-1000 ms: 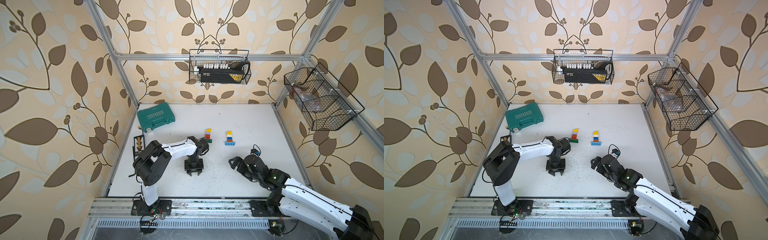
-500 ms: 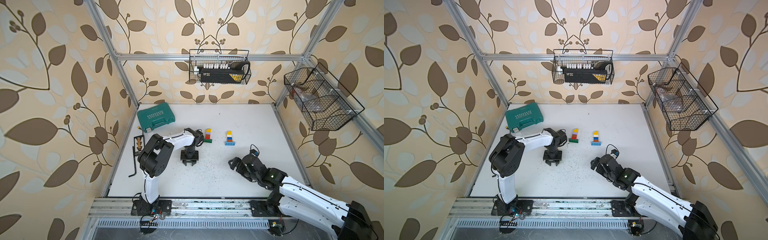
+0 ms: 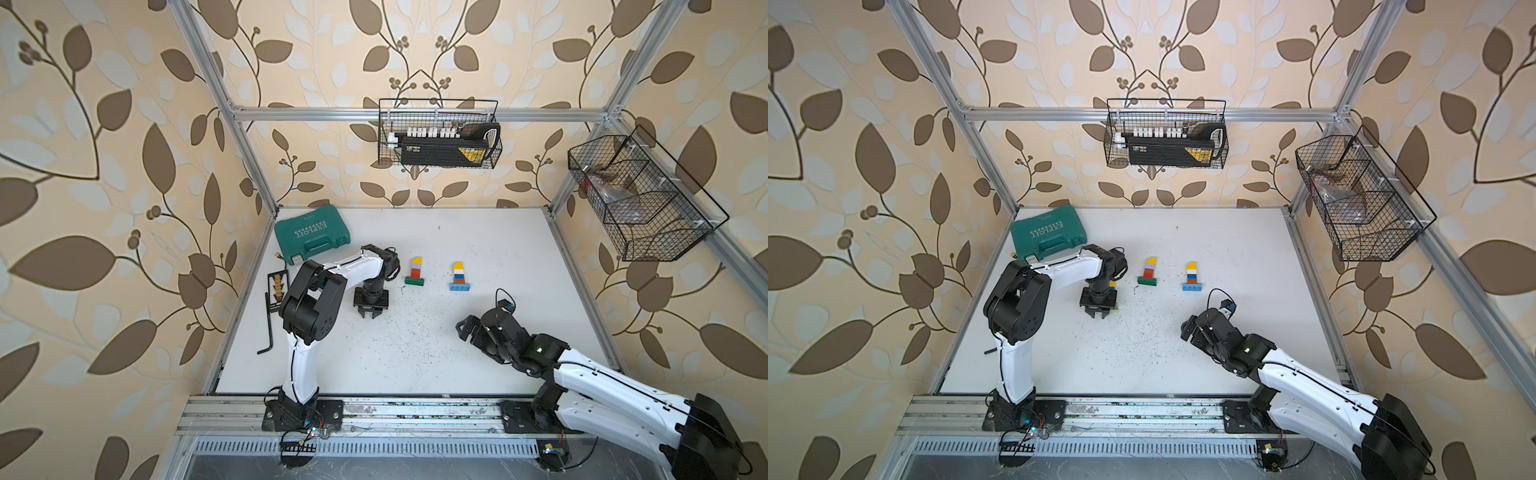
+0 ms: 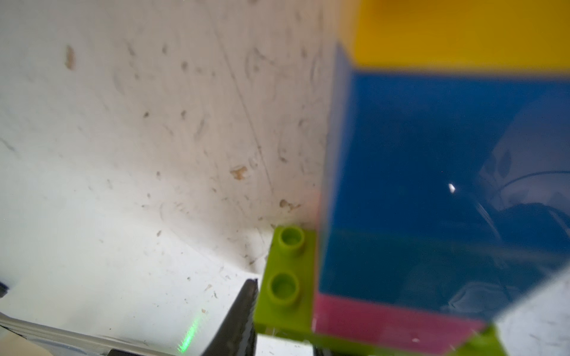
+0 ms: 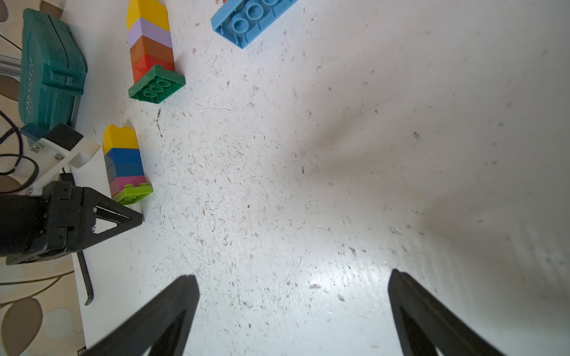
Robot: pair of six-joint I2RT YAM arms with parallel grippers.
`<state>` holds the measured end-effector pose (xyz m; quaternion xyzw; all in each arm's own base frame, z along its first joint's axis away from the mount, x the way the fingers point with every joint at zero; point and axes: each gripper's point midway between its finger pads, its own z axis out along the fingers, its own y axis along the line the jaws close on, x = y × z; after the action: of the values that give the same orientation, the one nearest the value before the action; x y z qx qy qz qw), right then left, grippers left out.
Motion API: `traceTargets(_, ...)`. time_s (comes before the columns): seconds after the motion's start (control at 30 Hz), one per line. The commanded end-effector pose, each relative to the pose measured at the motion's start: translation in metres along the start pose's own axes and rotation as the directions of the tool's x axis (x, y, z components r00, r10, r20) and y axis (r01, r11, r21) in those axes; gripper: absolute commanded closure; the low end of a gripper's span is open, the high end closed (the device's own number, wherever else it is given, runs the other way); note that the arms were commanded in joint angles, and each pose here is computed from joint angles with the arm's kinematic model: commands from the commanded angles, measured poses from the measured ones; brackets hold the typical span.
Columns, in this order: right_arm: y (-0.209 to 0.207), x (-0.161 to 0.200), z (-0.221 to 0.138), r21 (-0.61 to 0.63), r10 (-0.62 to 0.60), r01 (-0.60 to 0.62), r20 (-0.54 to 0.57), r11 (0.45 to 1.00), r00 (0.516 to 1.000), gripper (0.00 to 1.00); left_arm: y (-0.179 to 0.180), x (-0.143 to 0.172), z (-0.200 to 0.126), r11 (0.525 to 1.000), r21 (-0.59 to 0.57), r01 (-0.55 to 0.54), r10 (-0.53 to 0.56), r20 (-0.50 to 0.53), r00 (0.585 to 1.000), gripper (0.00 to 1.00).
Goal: Assemble the number 1 with lego
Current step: Move the lego brick at the center of the board, then reset both arms
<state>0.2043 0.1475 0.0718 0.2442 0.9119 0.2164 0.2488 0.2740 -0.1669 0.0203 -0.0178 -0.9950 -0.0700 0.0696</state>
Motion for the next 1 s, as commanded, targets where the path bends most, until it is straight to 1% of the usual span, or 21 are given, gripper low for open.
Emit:
traceTargets(0.0,0.012,-0.006,-0.004,-0.023,-0.006,0.006,0.008,1.0,1.0,0.01,0.006,-0.007,-0.007,0.999,-0.023,-0.022,0.022,0.008,1.0,0.69)
traceTargets(0.17,0.012,-0.006,-0.005,-0.023,-0.01,0.011,0.01,1.0,1.0,0.01,0.009,-0.011,-0.013,1.0,-0.003,-0.002,0.002,0.021,1.0,0.67)
traceTargets(0.27,0.013,-0.01,-0.008,-0.026,-0.012,0.013,0.027,1.0,1.0,0.01,0.006,-0.004,-0.025,0.998,0.06,0.023,-0.026,0.044,0.999,0.67)
traceTargets(0.4,0.015,-0.025,-0.019,-0.016,-0.046,0.048,0.096,0.999,0.994,0.01,0.008,0.014,-0.059,0.982,0.177,0.063,-0.088,0.134,0.987,0.6)
traceTargets(0.47,0.021,-0.038,-0.028,-0.007,-0.1,0.102,0.149,0.995,0.984,0.01,0.012,0.021,-0.079,0.968,0.239,0.076,-0.126,0.203,0.971,0.57)
traceTargets(0.5,0.023,-0.046,-0.035,0.012,-0.141,0.141,0.183,0.99,0.973,0.01,0.016,0.026,-0.092,0.958,0.276,0.075,-0.148,0.253,0.956,0.55)
traceTargets(0.57,0.029,-0.068,-0.052,0.061,-0.205,0.196,0.267,0.979,0.942,0.01,0.025,0.033,-0.12,0.935,0.349,0.059,-0.195,0.37,0.908,0.51)
traceTargets(0.6,0.033,-0.082,-0.063,0.089,-0.233,0.216,0.323,0.972,0.917,0.01,0.033,0.036,-0.134,0.926,0.374,0.052,-0.225,0.434,0.873,0.45)
traceTargets(0.67,0.04,-0.105,-0.08,0.137,-0.28,0.245,0.416,0.96,0.865,0.01,0.053,0.04,-0.154,0.921,0.385,0.06,-0.281,0.547,0.789,0.18)
traceTargets(0.7,0.042,-0.116,-0.088,0.172,-0.314,0.263,0.464,0.949,0.829,0.0,0.066,0.041,-0.162,0.922,0.379,0.079,-0.309,0.6,0.738,0.02)
traceTargets(0.73,0.044,-0.127,-0.095,0.211,-0.339,0.267,0.509,0.94,0.791,0.0,0.078,0.041,-0.169,0.924,0.37,0.1,-0.333,0.644,0.689,0.01)
traceTargets(0.8,0.04,-0.146,-0.104,0.306,-0.389,0.251,0.583,0.919,0.713,0.01,0.095,0.04,-0.176,0.923,0.36,0.133,-0.363,0.707,0.607,0.01)
traceTargets(0.87,0.033,-0.163,-0.112,0.422,-0.451,0.202,0.649,0.884,0.612,0.01,0.109,0.038,-0.182,0.931,0.328,0.159,-0.359,0.755,0.548,0.01)
traceTargets(0.9,0.029,-0.17,-0.115,0.478,-0.484,0.17,0.676,0.862,0.556,0.01,0.117,0.037,-0.183,0.937,0.295,0.185,-0.348,0.78,0.52,0.01)
traceTargets(0.97,0.019,-0.179,-0.119,0.57,-0.542,0.097,0.698,0.816,0.467,0.01,0.138,0.032,-0.182,0.942,0.2,0.268,-0.31,0.825,0.472,0.01)
